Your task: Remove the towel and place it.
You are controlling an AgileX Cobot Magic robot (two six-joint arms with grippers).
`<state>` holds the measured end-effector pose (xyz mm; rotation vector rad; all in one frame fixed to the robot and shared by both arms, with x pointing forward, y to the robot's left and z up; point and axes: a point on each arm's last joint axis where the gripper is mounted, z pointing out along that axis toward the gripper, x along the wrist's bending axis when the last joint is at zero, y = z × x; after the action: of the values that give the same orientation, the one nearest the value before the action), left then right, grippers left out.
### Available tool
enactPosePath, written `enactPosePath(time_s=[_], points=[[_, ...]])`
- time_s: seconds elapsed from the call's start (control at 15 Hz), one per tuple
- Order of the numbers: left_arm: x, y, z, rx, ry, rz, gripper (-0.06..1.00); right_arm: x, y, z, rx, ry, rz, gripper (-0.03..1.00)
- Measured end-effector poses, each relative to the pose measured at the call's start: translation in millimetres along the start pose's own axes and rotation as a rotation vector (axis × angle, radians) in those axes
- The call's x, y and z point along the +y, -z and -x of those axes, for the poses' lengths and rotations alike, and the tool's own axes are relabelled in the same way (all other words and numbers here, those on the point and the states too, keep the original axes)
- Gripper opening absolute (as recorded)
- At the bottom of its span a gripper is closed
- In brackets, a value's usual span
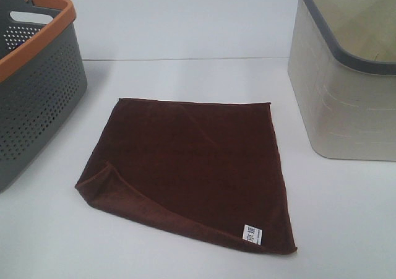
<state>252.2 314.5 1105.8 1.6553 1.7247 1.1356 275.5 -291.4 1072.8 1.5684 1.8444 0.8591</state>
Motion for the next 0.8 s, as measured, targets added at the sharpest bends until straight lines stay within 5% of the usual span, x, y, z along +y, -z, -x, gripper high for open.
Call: enactPosePath(time_s=[0.4,0.8], points=[[-51,4,22,-0.141,-0.018,0.096,0.76,-34,23,0,-0.038,-0.061,0.175,0.62],[-52,-8,25,-0.151,-0.008,0.134,0.76,-43,22,5,-0.091,-0.047,0.219,0.61]])
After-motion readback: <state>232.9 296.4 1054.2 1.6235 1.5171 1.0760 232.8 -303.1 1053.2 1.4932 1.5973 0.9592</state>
